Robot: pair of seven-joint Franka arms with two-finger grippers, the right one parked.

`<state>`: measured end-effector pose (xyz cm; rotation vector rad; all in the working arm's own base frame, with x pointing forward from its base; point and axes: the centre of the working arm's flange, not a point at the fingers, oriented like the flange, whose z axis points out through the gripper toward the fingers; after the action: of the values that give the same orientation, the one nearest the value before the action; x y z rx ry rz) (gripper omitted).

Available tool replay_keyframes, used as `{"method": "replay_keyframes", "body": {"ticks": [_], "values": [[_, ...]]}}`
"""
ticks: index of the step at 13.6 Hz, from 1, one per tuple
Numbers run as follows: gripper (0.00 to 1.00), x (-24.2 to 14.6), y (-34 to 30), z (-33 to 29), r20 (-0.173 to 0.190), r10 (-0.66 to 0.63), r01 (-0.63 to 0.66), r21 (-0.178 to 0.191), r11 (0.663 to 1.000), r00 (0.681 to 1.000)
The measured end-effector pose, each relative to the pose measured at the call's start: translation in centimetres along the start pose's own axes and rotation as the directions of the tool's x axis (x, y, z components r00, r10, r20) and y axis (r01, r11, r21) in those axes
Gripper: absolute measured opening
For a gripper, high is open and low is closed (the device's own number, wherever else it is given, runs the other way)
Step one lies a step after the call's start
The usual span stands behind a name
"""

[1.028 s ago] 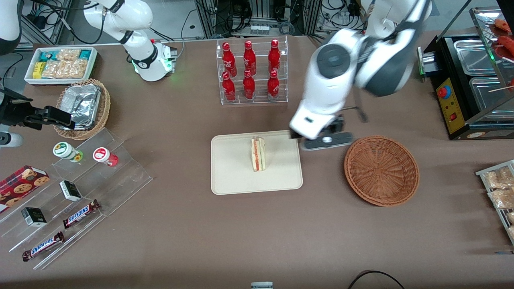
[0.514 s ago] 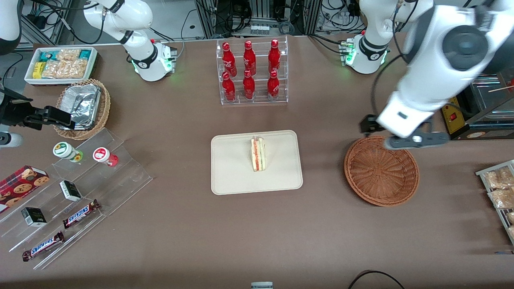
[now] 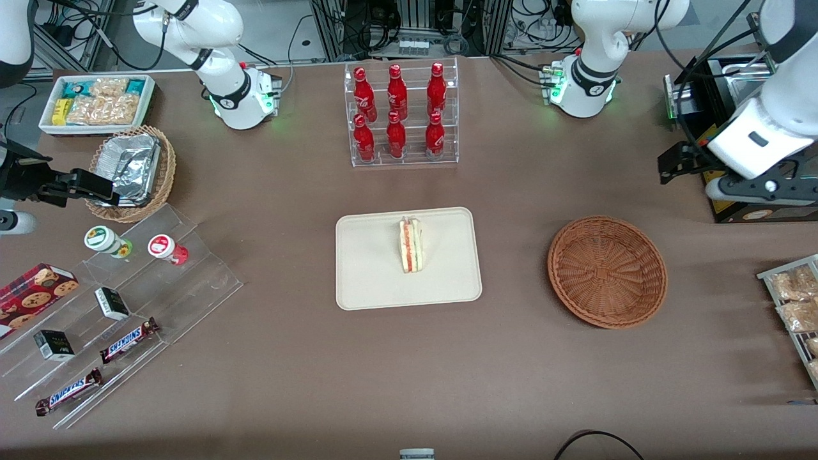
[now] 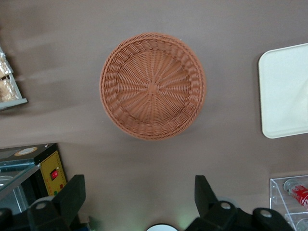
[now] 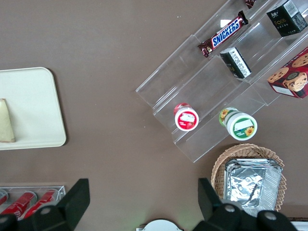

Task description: Place sandwich from basket to tray

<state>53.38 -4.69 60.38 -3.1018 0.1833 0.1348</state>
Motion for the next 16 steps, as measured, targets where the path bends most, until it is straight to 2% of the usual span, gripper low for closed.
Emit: {"method": "replay_keyframes", "body": {"ticks": [2,6,13,16], "values": [[1.00,0.2,-0.3,0.1,-0.006,-0.006,0.006,-0.040,0.999,1.000],[1.00,1.5,-2.0,-0.9,-0.036,-0.034,0.032,-0.056,0.998,0.999],[1.00,2.2,-2.4,-0.3,-0.028,-0.039,0.038,-0.055,0.998,0.999],[1.00,2.0,-2.8,-0.5,-0.024,-0.040,0.040,-0.015,0.999,0.999]]}}
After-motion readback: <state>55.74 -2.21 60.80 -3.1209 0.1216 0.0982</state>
